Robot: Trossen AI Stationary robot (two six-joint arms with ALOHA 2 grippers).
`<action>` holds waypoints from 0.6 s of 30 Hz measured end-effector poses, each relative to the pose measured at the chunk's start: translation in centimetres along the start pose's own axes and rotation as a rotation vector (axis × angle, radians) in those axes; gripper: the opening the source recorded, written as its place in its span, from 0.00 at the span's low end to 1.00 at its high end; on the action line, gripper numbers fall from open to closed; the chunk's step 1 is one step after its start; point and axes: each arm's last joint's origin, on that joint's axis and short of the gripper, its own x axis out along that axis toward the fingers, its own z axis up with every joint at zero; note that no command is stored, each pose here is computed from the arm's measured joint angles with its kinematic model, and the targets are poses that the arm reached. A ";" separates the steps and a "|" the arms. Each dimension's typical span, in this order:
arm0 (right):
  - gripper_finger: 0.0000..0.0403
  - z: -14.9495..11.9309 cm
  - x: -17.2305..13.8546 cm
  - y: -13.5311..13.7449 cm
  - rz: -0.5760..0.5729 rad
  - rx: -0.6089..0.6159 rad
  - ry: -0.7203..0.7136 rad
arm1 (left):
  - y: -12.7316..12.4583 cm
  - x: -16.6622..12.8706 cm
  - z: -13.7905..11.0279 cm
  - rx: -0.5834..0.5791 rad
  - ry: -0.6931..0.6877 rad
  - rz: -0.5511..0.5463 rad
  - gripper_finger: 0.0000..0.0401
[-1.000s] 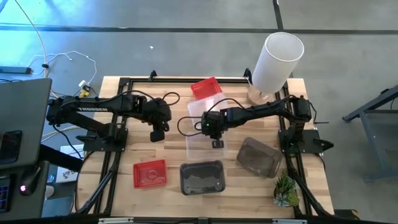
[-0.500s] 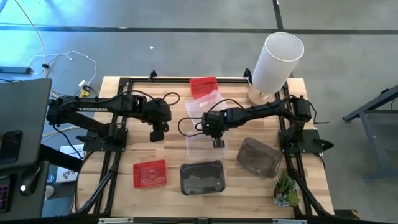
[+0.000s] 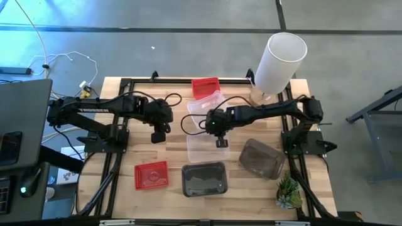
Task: Stack baskets by color
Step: Stack the bottom transparent bin on top the transparent bin
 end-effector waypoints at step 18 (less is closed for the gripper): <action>0.00 0.2 -10.2 -2.2 -0.185 -0.112 -0.264 | 0.0 0.0 0.0 0.000 -0.001 0.000 0.31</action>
